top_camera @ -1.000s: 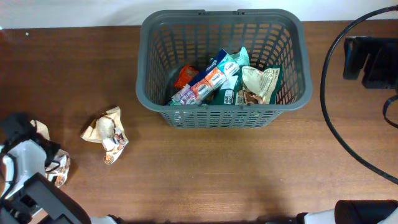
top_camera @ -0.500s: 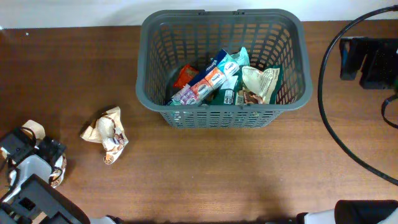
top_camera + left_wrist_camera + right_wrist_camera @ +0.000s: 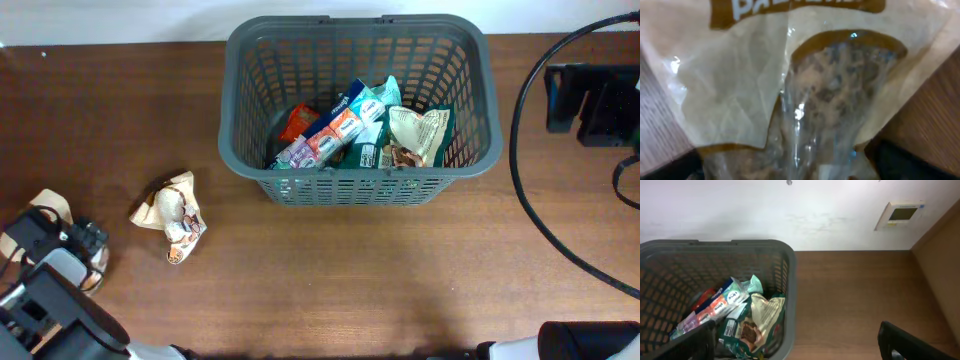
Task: Pack container
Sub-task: 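Lower the left gripper onto the crumpled brown snack wrapper and grasp it, then lift the brown wrapper with the left gripper and drop it into the basket, then move the left gripper to the remaining crumpled wrapper and grasp it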
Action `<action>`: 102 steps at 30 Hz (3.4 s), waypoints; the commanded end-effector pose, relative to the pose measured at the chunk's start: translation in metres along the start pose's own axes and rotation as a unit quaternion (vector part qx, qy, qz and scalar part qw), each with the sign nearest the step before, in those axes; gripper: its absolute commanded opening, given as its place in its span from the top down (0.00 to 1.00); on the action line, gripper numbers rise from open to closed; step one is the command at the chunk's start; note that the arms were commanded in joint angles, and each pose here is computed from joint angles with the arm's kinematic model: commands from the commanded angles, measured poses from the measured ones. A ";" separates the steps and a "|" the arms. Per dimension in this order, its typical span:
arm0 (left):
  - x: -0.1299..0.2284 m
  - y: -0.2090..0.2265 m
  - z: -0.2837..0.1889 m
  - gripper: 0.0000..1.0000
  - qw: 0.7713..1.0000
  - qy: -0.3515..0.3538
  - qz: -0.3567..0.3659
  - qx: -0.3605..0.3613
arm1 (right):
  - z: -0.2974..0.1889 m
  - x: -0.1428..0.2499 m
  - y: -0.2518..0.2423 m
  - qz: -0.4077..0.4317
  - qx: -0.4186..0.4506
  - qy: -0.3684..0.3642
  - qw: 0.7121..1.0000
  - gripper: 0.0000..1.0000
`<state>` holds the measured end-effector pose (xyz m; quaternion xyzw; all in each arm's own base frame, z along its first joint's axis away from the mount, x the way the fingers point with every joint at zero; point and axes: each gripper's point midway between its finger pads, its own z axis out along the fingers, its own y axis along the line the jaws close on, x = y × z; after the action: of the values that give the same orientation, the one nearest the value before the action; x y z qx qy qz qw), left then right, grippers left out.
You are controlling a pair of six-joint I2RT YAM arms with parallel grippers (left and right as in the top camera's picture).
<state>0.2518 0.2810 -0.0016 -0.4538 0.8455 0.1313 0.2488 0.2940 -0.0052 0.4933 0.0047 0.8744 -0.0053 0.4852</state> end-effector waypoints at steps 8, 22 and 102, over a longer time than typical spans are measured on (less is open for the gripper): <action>0.030 -0.019 0.010 0.98 0.996 0.065 0.001 0.062 | -0.001 0.001 0.000 0.003 -0.003 0.001 1.000 0.01; -0.196 -0.213 -0.290 0.98 0.850 -0.338 0.256 0.311 | -0.001 0.002 0.003 0.003 -0.012 0.003 1.000 0.01; 0.063 -0.197 -0.218 0.05 0.968 0.209 0.126 0.063 | 0.009 0.007 0.011 0.004 -0.035 0.023 0.999 0.01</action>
<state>0.3213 0.0404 0.1515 -0.3043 0.9483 0.0418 0.0793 0.2927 0.0065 0.4869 -0.0112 0.8811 0.0248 0.4721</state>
